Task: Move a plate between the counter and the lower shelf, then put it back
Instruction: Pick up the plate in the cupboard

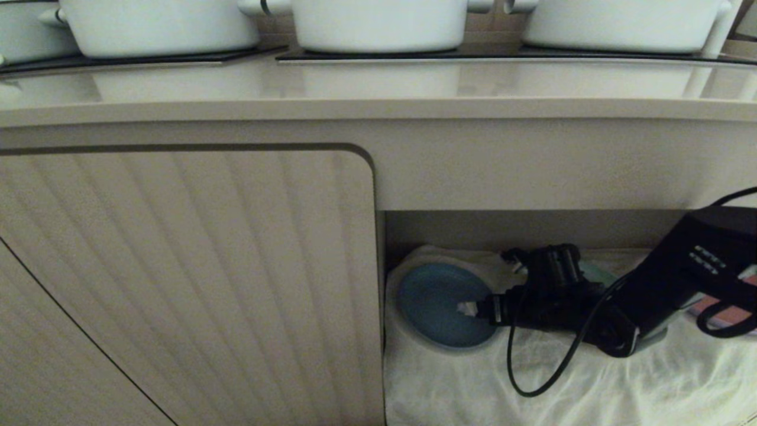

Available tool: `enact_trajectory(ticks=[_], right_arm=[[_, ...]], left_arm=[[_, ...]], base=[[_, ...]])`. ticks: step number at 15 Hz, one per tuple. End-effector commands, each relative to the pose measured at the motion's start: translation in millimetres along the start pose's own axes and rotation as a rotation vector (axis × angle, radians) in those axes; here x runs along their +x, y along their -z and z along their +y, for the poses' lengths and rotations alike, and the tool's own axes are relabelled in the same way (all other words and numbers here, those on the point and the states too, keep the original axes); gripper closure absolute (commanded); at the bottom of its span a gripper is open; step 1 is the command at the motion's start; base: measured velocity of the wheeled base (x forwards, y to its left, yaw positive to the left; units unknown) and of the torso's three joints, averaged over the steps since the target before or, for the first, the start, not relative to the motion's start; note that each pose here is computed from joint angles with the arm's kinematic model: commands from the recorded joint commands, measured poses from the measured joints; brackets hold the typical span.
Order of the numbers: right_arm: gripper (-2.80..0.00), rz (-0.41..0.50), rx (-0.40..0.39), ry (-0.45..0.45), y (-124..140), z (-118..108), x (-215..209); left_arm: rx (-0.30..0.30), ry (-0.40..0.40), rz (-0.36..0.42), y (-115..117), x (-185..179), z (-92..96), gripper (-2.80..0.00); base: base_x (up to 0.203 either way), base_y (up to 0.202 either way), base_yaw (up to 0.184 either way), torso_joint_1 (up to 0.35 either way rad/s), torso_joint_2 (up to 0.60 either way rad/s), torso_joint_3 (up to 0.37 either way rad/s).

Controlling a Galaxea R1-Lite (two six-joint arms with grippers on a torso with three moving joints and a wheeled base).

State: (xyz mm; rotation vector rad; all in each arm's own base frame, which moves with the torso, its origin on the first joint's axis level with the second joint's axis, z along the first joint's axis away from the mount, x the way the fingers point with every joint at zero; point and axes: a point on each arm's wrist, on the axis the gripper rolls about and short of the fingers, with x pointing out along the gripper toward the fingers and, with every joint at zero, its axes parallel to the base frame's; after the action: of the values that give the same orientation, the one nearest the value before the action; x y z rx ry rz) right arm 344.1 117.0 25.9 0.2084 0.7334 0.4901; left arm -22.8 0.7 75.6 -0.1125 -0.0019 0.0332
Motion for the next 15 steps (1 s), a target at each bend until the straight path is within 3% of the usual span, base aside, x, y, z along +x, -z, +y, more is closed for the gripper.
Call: enact_trajectory(ticks=[1, 10, 11, 15], right_arm=[[-2.80, 0.002, 0.000, -0.002, 1.1, -0.6, 2.1], [-2.80, 0.015, -0.003, -0.001, 5.2, -1.4, 5.8], [0.00, 0.015, -0.001, -0.001, 4.9, -1.5, 5.8], [0.00, 0.014, -0.001, 0.000, 4.3, -1.9, 6.2]], left_arm=[[-0.001, 0.000, -0.002, -0.3, -0.1, 0.0, 0.00], [-0.001, 0.000, -0.001, 0.0, 0.0, 0.0, 0.00], [-0.001, -0.001, 0.000, 0.1, 0.0, 0.0, 0.00], [-0.001, 0.000, -0.001, 0.0, 0.0, 0.0, 0.00]], base=[[0.000, 0.000, 0.000, 0.000, 0.00, 0.000], [0.000, 0.000, 0.000, 0.000, 0.00, 0.000], [0.000, 0.000, 0.000, 0.000, 0.00, 0.000], [0.000, 0.000, 0.000, 0.000, 0.00, 0.000]])
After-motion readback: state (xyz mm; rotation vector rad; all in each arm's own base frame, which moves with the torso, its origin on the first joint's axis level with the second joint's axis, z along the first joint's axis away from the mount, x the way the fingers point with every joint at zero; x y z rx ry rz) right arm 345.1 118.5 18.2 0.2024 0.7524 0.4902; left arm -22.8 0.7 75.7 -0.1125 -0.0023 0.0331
